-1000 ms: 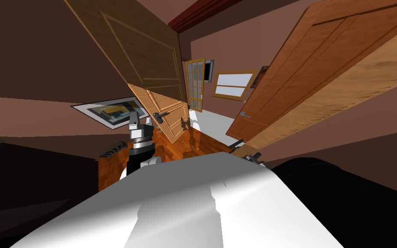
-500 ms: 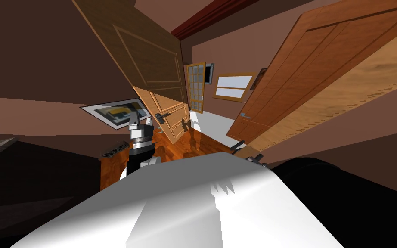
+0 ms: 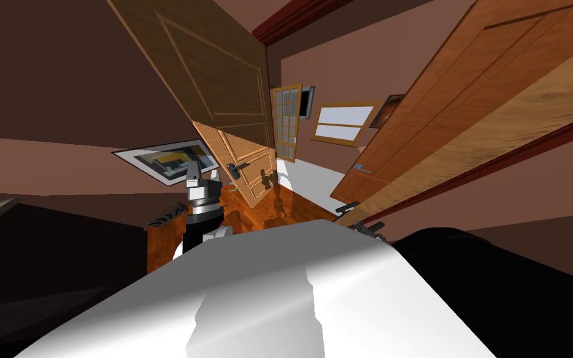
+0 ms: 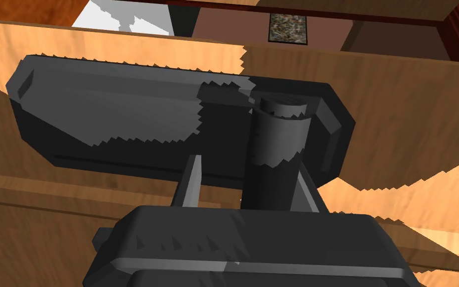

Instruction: Pull the door open

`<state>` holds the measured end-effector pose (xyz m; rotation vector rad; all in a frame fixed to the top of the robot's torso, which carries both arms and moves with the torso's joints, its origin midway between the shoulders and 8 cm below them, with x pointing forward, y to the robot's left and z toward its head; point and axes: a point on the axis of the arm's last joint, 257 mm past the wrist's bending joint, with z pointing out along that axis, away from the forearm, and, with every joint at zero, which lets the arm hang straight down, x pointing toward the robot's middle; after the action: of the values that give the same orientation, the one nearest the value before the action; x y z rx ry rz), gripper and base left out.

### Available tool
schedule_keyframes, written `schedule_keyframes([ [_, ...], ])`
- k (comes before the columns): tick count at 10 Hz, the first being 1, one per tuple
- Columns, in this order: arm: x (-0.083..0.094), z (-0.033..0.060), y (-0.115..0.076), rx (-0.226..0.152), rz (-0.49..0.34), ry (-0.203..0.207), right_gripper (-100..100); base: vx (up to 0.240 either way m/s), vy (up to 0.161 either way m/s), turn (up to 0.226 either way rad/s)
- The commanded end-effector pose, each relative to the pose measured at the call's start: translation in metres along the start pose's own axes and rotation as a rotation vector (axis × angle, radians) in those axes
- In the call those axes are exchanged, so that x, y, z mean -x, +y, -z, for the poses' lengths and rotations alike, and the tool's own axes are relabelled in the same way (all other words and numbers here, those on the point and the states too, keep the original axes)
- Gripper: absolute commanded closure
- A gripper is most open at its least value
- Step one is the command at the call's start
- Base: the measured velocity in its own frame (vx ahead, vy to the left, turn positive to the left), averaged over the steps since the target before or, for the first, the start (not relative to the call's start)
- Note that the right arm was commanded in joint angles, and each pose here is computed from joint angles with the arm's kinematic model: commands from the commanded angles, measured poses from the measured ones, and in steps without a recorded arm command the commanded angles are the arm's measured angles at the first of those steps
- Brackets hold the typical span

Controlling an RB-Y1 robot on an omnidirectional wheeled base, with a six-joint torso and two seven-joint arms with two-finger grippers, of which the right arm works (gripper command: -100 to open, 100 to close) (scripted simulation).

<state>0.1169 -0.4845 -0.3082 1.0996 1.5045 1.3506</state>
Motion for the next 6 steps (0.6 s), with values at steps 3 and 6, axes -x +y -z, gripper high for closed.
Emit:
schedule_keyframes([
  [3, -0.0166, 0.0041, -0.0152, -0.044, -0.026, 0.030, 100, 0.073, 0.112, 0.014],
  [6, -0.0212, 0.0039, -0.0190, -0.061, -0.024, 0.051, 100, 0.040, 0.092, 0.012],
])
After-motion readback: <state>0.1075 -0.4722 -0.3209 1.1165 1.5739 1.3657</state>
